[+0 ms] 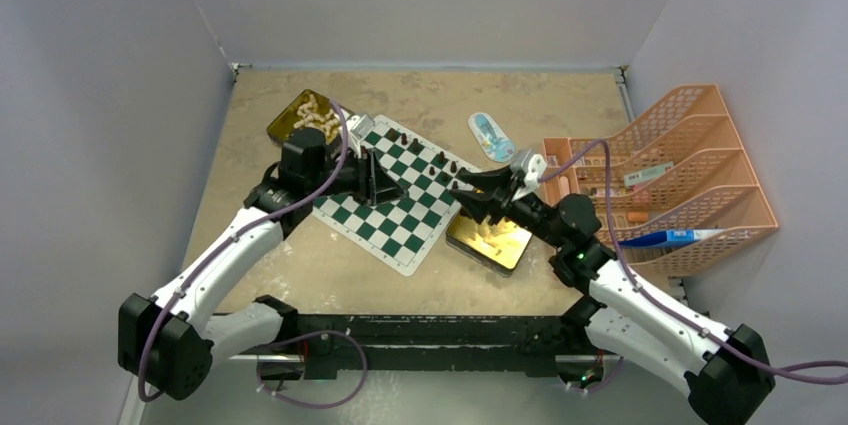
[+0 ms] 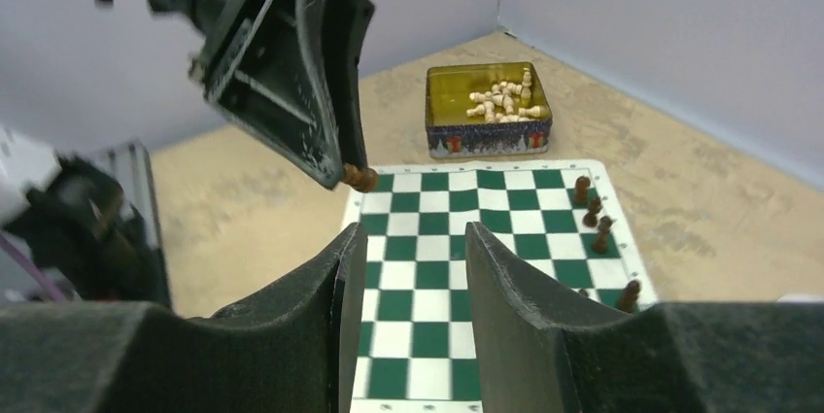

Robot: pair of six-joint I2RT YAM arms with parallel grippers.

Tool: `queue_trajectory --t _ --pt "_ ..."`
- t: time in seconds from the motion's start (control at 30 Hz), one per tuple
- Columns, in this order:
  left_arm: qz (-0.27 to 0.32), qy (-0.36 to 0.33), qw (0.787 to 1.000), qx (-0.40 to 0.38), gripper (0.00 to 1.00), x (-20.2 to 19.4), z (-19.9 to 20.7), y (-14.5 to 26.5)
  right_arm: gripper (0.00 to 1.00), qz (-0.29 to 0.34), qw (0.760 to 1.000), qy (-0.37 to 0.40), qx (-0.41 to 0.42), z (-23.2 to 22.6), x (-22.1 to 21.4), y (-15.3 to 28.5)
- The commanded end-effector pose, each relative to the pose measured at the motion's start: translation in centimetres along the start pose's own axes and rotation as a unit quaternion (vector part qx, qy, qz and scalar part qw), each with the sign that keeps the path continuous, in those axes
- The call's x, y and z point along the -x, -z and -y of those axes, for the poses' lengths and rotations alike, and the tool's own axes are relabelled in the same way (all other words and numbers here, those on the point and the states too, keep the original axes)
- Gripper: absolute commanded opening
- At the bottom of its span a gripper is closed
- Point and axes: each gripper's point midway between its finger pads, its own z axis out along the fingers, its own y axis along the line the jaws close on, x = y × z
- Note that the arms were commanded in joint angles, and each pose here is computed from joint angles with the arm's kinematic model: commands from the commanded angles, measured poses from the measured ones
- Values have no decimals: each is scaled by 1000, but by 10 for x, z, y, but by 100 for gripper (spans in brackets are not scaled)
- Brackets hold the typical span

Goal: Set up the chess pieces on the board
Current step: Place the chess piece on the chessboard.

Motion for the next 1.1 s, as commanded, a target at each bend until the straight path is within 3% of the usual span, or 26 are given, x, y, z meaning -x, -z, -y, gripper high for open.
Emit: queue_trajectory --t 0.0,0.13,0.37,1.07 --pt "-63 100 989 -87 0 -6 42 11 43 61 965 237 89 -18 14 3" --pt "-93 137 979 -118 0 -11 51 11 42 58 941 302 137 -28 6 -9" --pt "-109 147 975 -124 0 -16 52 12 44 25 923 339 182 -49 -21 -29" --pt "-115 150 974 -122 0 -25 43 7 37 7 928 299 221 -73 -33 -47"
